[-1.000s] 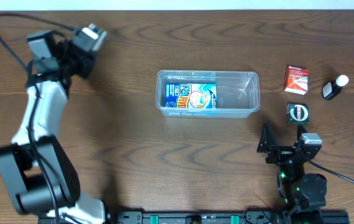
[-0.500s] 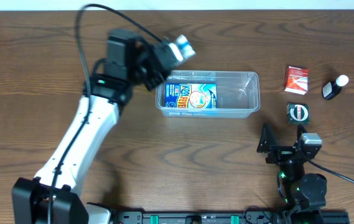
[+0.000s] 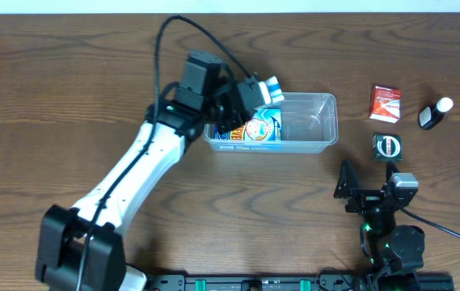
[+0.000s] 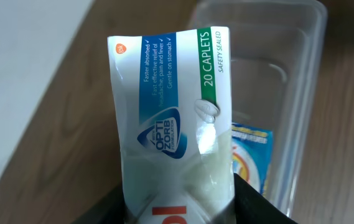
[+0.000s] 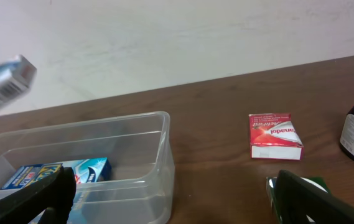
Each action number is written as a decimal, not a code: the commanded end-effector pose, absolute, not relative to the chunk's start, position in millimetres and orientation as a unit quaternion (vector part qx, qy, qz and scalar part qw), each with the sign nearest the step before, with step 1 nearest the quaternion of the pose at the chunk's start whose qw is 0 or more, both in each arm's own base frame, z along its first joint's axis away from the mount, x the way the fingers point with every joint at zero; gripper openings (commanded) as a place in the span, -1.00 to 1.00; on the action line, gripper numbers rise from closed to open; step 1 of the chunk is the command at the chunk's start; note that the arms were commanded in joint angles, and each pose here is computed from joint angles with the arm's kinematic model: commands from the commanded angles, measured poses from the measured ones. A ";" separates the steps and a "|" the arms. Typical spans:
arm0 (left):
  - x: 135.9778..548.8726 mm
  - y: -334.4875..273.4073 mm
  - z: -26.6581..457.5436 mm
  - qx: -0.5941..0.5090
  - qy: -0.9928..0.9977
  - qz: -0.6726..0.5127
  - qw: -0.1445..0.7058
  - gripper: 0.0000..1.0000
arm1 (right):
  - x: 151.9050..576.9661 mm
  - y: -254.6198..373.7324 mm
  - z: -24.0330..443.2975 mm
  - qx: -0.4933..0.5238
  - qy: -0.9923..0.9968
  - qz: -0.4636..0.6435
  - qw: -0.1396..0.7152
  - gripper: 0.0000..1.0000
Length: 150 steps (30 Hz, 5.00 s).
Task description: Pack container
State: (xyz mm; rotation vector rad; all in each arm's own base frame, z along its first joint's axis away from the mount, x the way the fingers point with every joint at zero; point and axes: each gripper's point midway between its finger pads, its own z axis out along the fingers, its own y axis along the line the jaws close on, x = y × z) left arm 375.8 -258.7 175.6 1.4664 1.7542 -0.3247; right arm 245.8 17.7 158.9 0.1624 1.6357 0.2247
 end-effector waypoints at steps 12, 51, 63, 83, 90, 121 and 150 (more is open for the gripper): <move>388.4 -252.2 106.8 0.659 0.671 -0.042 0.338 -0.10 | 245.9 15.7 157.3 0.070 0.729 0.092 0.675 0.99; 409.2 -228.4 74.8 0.658 0.690 0.040 0.299 0.65 | 245.9 15.7 157.3 0.070 0.729 0.092 0.675 0.98; 409.7 -230.8 113.7 0.648 0.680 0.050 0.339 0.49 | 245.9 15.7 157.3 0.070 0.729 0.093 0.675 0.98; 402.3 -266.8 202.2 0.090 0.882 -0.262 0.383 -0.88 | 245.9 15.7 157.3 0.070 0.729 0.092 0.675 0.98; 419.0 -279.4 193.3 0.006 0.877 -0.270 0.396 -0.88 | 245.9 15.7 157.3 0.070 0.729 0.092 0.675 0.98; 261.2 -202.7 171.4 -0.026 0.973 -0.153 0.172 -0.88 | 245.9 15.7 157.3 0.070 0.729 0.092 0.675 0.99; 287.8 -168.2 86.8 -0.041 0.988 0.031 0.143 -0.88 | 245.9 15.7 157.3 0.070 0.729 0.092 0.675 0.98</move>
